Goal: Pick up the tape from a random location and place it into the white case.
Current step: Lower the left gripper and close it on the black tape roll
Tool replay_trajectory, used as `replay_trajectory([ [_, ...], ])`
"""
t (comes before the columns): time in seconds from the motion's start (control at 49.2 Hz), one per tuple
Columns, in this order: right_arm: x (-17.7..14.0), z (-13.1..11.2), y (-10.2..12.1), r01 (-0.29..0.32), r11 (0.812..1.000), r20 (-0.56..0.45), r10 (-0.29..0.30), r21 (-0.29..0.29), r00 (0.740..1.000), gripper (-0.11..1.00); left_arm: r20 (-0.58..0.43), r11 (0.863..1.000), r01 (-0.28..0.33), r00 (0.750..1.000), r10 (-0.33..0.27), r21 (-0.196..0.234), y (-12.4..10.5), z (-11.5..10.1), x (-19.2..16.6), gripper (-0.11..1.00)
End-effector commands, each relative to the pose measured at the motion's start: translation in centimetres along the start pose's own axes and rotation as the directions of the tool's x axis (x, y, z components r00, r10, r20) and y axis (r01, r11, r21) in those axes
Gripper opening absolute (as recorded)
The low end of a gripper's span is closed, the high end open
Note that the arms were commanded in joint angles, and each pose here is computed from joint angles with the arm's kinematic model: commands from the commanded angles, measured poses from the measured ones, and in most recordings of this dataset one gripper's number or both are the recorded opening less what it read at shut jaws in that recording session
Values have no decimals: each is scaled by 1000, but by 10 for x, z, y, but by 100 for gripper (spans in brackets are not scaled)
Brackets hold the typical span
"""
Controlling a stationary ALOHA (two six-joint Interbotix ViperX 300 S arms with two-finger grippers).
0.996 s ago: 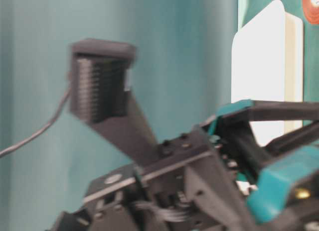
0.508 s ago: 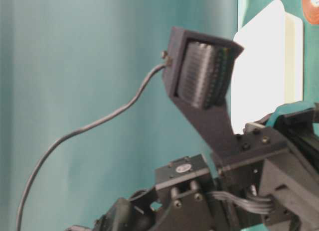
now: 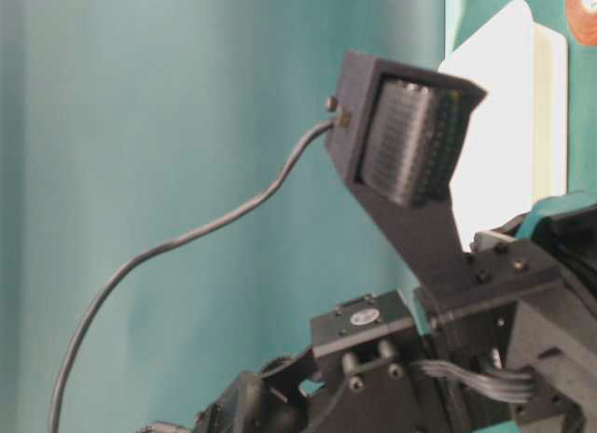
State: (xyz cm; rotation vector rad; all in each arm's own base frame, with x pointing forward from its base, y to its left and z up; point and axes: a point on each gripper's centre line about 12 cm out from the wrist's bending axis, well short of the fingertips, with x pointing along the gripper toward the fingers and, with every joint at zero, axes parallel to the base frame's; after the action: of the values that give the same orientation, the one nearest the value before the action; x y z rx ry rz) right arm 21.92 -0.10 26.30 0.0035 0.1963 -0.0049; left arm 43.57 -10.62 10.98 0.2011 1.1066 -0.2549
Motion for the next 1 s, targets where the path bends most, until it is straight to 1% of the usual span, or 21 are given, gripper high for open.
replay_trajectory([
  [0.0,1,10,0,0,1000,25,0,2,1000,91,26,1000,-2,1000,2,7,-1,7,-8,76],
  [0.163,1,10,0,1,1000,25,-1,0,1000,91,17,1000,-1,1000,1,7,-1,6,-8,29],
  [0.203,1,10,0,2,1000,25,-2,2,1000,91,18,1000,-1,1000,1,7,-1,7,-8,20],
  [0.224,1,10,0,0,1000,25,0,0,1000,91,17,1000,-1,1000,1,7,-1,6,-8,18],
  [0.386,1,10,0,1,1000,25,-1,0,1000,91,15,1000,1,1000,-1,10,-3,6,-8,18],
  [0.671,2,10,0,2,1000,23,-2,2,1000,91,15,1000,0,1000,0,2,-2,5,-8,18],
  [0.976,2,10,0,0,1000,23,0,2,1000,91,34,1000,4,999,-5,5,-5,12,-18,18],
])
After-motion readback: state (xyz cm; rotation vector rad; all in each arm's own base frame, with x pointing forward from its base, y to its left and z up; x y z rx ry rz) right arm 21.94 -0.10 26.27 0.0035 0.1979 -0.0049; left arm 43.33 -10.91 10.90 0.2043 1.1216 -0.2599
